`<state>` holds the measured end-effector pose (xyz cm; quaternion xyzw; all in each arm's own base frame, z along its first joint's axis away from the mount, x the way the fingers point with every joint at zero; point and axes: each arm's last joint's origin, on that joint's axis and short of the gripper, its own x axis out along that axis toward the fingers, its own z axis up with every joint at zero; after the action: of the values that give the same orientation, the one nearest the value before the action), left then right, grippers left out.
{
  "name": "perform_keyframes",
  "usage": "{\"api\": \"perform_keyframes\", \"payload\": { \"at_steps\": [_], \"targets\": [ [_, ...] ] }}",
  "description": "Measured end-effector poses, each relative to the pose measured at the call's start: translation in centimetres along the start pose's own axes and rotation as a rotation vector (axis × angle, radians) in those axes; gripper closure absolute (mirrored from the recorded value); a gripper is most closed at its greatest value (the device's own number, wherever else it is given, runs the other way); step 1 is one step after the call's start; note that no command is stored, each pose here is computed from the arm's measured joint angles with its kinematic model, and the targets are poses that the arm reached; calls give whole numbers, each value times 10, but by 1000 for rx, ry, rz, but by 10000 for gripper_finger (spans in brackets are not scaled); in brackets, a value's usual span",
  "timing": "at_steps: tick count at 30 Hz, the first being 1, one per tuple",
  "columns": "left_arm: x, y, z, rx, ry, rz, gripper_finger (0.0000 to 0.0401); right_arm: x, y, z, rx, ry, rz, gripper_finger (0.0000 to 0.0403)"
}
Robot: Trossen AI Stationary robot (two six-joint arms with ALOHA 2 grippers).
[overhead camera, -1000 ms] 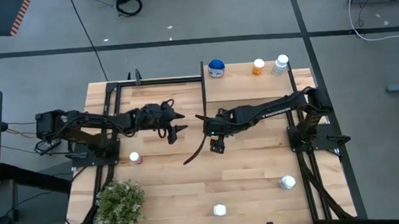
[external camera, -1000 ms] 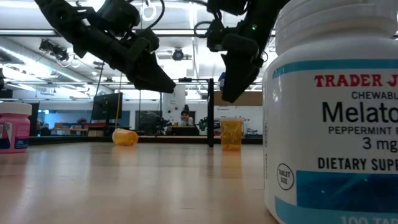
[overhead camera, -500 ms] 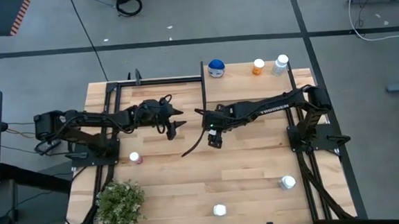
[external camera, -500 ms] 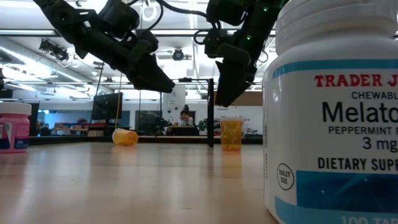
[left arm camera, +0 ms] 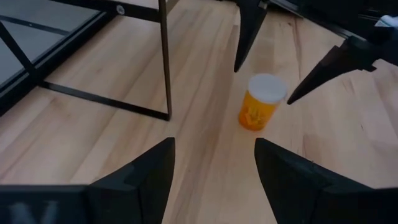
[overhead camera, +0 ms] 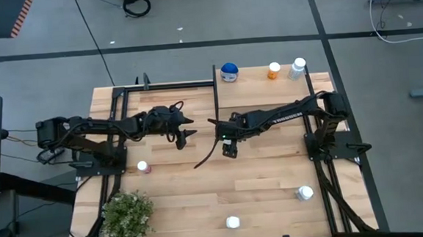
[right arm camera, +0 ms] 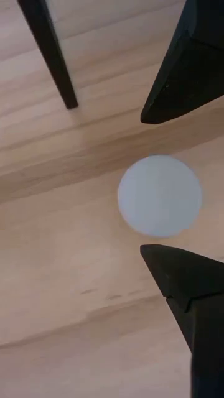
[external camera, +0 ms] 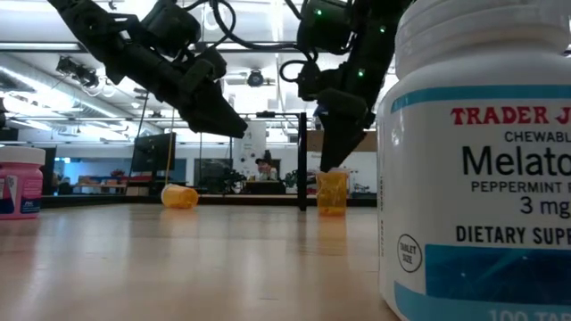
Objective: Pick and place medicine bottles onto shelf by color
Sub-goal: Put the bottom orange pill bottle on the shelf
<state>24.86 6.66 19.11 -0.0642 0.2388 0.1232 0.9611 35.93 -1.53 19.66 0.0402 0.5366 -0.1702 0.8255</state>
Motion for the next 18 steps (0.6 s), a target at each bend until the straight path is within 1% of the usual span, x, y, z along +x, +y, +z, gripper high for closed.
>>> {"api": "perform_keyframes", "payload": {
  "at_steps": [11,18],
  "targets": [
    [0,0,0,-5,-2,0,179,4,1,-3,19,-8,4,61],
    [0,0,0,-7,-2,0,181,8,3,-6,30,-5,43,61]
  ]
}}
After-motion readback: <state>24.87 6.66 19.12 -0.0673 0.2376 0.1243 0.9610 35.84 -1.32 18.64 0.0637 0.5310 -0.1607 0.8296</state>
